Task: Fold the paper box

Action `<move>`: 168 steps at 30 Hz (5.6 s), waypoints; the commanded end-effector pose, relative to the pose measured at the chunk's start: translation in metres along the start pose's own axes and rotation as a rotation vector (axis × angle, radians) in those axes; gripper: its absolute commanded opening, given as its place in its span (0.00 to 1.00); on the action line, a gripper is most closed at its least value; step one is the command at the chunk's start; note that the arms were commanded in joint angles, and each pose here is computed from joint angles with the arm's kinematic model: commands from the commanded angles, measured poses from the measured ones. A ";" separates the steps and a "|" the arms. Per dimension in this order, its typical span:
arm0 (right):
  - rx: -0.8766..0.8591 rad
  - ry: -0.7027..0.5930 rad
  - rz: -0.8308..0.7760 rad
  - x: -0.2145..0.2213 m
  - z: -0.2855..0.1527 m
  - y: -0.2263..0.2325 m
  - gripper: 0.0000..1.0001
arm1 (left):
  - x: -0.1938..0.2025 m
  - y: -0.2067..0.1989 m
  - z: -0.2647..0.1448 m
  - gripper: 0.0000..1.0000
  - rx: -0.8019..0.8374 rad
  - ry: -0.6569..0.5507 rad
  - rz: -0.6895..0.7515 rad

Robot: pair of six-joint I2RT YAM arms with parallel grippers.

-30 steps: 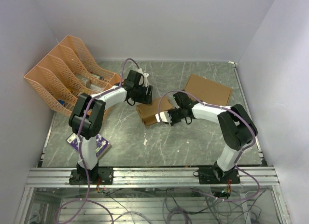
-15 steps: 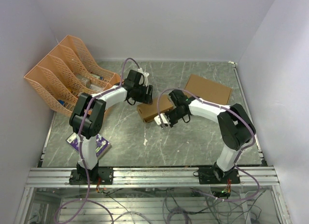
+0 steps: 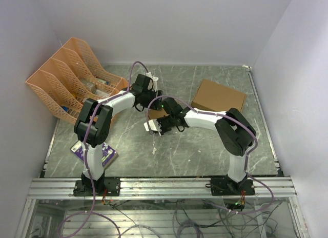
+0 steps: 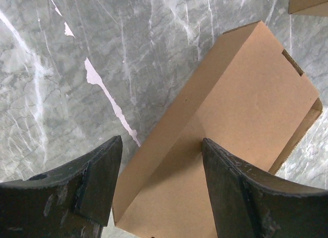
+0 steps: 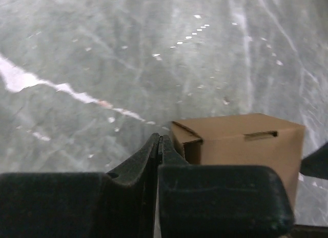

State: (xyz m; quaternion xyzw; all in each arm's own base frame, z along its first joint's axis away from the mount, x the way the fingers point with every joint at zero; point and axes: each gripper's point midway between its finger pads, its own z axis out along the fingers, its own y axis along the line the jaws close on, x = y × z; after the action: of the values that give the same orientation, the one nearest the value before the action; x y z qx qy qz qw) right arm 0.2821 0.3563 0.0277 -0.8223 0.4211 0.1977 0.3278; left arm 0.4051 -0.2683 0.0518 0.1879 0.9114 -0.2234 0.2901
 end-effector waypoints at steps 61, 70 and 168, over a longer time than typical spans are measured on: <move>-0.074 0.077 -0.038 0.126 -0.104 0.005 0.00 | 0.057 0.006 0.014 0.74 0.001 0.183 0.044; 0.105 0.196 -0.049 0.141 -0.121 -0.060 0.00 | 0.057 0.005 0.015 0.74 0.003 0.189 0.054; 0.101 0.007 0.657 0.062 -0.084 0.046 0.12 | 0.059 -0.045 -0.071 0.80 0.177 -0.201 -0.370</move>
State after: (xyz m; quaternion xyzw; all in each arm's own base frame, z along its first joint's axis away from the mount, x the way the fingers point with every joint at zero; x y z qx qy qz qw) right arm 0.2625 0.2417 0.0435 -0.6376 0.6546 0.2932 0.2812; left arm 0.3131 -0.2488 0.0823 0.0327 0.8778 -0.3619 0.3121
